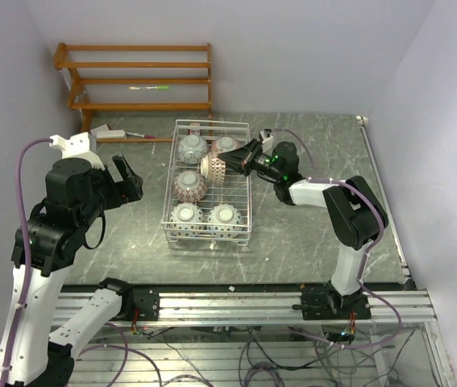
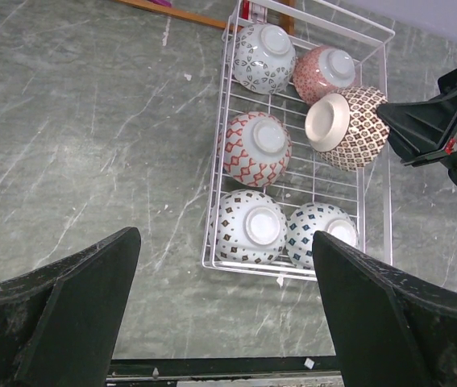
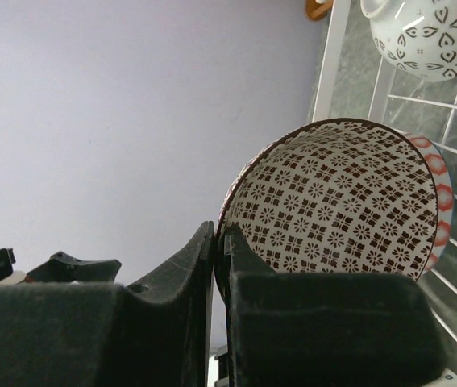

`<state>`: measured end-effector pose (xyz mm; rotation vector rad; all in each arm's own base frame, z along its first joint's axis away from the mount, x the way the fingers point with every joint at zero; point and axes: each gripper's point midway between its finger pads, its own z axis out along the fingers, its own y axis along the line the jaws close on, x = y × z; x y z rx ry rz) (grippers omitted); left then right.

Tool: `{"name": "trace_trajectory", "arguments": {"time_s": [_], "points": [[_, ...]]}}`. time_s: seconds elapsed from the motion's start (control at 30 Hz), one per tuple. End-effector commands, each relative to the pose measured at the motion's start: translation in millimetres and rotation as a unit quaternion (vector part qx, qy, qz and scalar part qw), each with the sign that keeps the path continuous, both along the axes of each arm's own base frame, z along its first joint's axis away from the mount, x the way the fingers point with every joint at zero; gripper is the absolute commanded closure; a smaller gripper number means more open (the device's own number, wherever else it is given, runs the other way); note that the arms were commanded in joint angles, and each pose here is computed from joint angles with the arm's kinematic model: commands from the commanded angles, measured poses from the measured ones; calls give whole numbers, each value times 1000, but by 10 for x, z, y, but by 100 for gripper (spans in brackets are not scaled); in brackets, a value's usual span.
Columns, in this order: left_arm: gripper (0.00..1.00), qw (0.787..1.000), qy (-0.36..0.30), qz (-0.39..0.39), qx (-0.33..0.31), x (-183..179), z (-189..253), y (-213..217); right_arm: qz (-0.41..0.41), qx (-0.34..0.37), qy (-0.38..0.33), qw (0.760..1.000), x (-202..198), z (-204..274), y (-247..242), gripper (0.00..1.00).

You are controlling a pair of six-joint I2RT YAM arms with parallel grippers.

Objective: Load the bowls into the dish rack

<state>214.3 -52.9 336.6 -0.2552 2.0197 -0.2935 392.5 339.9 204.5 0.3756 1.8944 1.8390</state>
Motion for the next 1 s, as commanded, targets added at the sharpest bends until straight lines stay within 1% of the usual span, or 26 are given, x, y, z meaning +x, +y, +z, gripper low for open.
{"name": "trace_trajectory", "arguments": {"time_s": [0.0, 0.37, 0.47, 0.53, 0.6, 0.77, 0.9, 0.97], "points": [[1, 1000, -3, 2, -4, 3, 21, -3, -17, 7, -32, 999, 59, 163, 4, 100], [1, 1000, 0, 2, -4, 4, 11, -9, -25, -3, 26, 999, 143, -305, 47, 100], [1, 1000, -1, 1, -3, 9, 27, -9, -32, -13, 37, 999, 158, -367, 43, 99], [2, 1000, 0, 3, -2, 11, 33, -4, -38, -26, 43, 998, 168, -402, 26, 97], [1, 1000, -1, 2, -2, 9, 36, -2, -42, -46, 65, 996, 105, -577, -30, 95], [1, 1000, 1, 3, -2, -9, 14, 4, -52, -79, 101, 990, 25, -824, -148, 85], [1, 1000, 1, 3, -1, -20, 10, 10, -63, -116, 113, 985, -12, -953, -249, 82], [1, 1000, 2, 4, 0, -19, 16, 14, -75, -142, 113, 981, -4, -979, -317, 78]]}}
